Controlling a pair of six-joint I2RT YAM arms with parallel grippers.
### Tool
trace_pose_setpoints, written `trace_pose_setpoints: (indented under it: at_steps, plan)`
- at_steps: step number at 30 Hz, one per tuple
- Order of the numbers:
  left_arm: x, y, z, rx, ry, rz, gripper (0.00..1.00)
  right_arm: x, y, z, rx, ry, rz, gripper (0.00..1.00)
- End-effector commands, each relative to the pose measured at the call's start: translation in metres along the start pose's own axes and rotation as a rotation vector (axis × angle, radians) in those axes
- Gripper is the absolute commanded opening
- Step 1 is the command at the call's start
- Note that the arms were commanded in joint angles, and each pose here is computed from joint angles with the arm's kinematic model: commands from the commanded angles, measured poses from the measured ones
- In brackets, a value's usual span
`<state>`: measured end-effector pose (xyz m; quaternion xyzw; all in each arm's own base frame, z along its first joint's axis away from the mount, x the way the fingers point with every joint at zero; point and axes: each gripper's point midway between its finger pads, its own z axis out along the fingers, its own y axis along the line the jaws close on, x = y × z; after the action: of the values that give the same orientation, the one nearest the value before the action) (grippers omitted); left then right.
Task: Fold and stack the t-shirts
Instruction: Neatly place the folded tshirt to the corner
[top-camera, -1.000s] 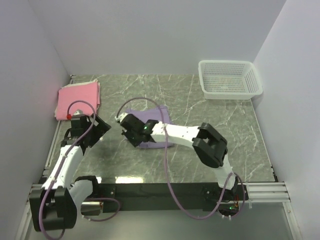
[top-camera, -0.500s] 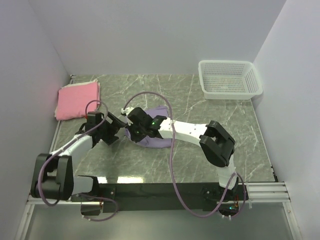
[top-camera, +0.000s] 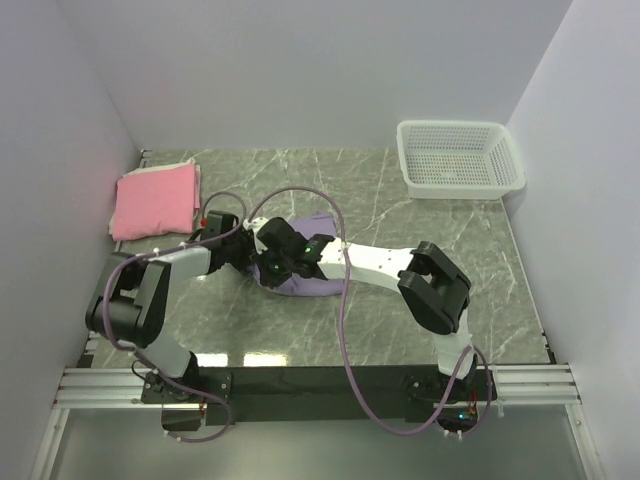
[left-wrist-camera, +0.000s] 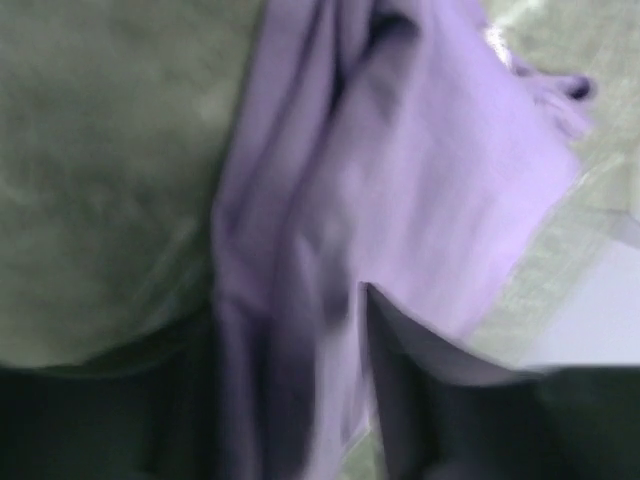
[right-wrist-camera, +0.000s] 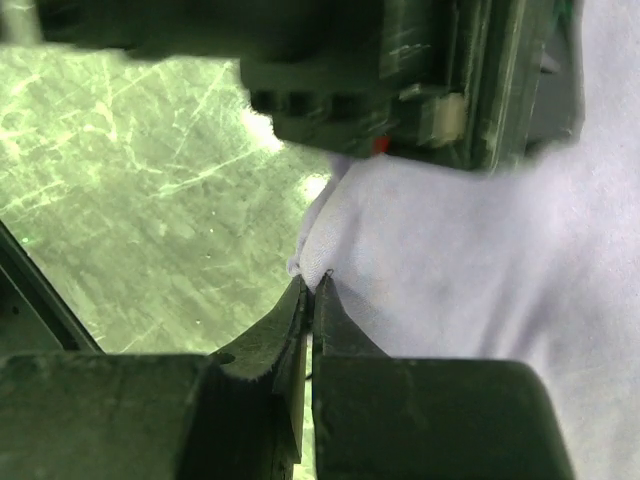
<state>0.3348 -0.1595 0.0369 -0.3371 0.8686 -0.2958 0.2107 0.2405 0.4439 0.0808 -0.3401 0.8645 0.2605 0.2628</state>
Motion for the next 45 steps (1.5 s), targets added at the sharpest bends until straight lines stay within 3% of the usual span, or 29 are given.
trace_pose_setpoints:
  at_steps: [1, 4, 5, 6, 9, 11, 12, 17, 22, 31, 39, 45]
  plan:
    - [-0.009, 0.014, 0.01, -0.1, -0.02, 0.066, 0.49, -0.035, 0.023, -0.025, -0.07, -0.108, -0.009, 0.0]
    - [-0.015, 0.007, 0.013, -0.109, -0.031, 0.103, 0.19, -0.035, 0.024, -0.025, -0.065, -0.103, -0.015, 0.02]
    - [-0.017, 0.006, 0.012, -0.111, -0.037, 0.134, 0.04, -0.037, 0.024, -0.027, -0.064, -0.108, -0.014, 0.09]
    - [-0.025, 0.004, 0.01, -0.134, -0.062, 0.153, 0.01, -0.037, 0.023, -0.029, -0.061, -0.109, -0.014, 0.28]
    - [-0.048, -0.011, -0.001, -0.157, -0.127, 0.283, 0.01, -0.033, 0.014, -0.036, -0.003, -0.099, -0.003, 0.55]
    - [-0.07, -0.005, -0.013, -0.255, -0.192, 0.386, 0.01, -0.029, 0.006, -0.044, 0.044, -0.096, -0.009, 0.61]
    - [-0.087, -0.021, -0.021, -0.256, -0.241, 0.424, 0.01, -0.018, -0.001, -0.047, 0.07, -0.065, -0.009, 0.63]
    - [-0.161, -0.027, -0.064, -0.493, -0.447, 0.613, 0.01, 0.005, -0.016, -0.08, 0.138, -0.027, -0.025, 0.65]
    - [-0.227, -0.044, -0.092, -0.604, -0.595, 0.679, 0.01, 0.037, -0.029, -0.112, 0.191, 0.016, -0.004, 0.65]
    - [-0.291, -0.039, -0.108, -0.719, -0.689, 0.667, 0.01, 0.059, -0.051, -0.135, 0.297, 0.054, 0.016, 0.65]
    - [-0.329, -0.06, -0.123, -0.732, -0.758, 0.783, 0.01, 0.054, -0.048, -0.143, 0.296, 0.061, 0.007, 0.65]
    - [-0.36, -0.05, -0.142, -0.769, -0.808, 0.708, 0.01, 0.055, -0.054, -0.152, 0.327, 0.075, -0.016, 0.65]
